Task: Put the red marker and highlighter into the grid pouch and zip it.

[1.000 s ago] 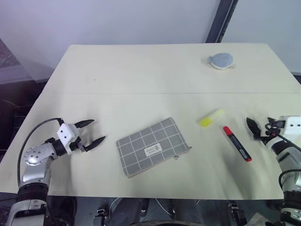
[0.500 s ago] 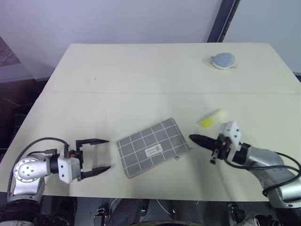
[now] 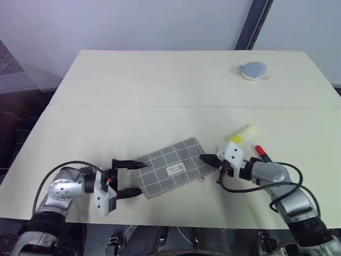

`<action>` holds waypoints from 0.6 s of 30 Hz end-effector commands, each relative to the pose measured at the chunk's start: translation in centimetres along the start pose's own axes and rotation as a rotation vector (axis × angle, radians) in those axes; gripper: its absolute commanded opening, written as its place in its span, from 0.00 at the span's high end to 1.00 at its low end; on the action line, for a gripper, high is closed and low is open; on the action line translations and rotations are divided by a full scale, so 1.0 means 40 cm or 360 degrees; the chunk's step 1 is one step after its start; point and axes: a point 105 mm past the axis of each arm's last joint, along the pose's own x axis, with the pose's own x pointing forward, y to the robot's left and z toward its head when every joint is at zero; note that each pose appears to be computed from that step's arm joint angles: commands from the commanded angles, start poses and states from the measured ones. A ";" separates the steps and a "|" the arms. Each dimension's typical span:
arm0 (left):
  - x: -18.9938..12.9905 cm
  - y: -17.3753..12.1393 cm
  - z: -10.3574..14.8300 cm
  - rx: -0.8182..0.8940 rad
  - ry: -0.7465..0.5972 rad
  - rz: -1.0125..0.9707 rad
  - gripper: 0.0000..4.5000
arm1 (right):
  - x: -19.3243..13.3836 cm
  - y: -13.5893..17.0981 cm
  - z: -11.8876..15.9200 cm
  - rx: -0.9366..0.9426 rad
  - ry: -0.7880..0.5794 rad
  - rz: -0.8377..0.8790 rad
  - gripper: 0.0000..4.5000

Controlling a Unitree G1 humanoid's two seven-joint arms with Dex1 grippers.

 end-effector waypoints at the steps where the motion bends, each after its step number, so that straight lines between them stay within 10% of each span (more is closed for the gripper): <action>1: 0.044 -0.002 0.014 -0.0014 -0.0088 -0.0001 0.00 | -0.002 -0.003 -0.006 0.0022 0.0023 -0.0020 0.99; 5: 0.078 0.000 0.030 -0.0079 -0.0161 -0.0014 0.00 | -0.011 -0.018 -0.011 0.0022 0.0041 -0.0054 0.99; 14: 0.112 0.054 0.066 -0.0140 -0.0187 -0.0029 0.99 | -0.032 -0.034 0.011 0.0014 -0.0015 -0.0109 1.00; 18: 0.108 0.064 0.051 -0.0212 -0.0123 -0.0003 0.99 | -0.050 -0.038 0.020 0.0070 -0.0038 -0.0094 1.00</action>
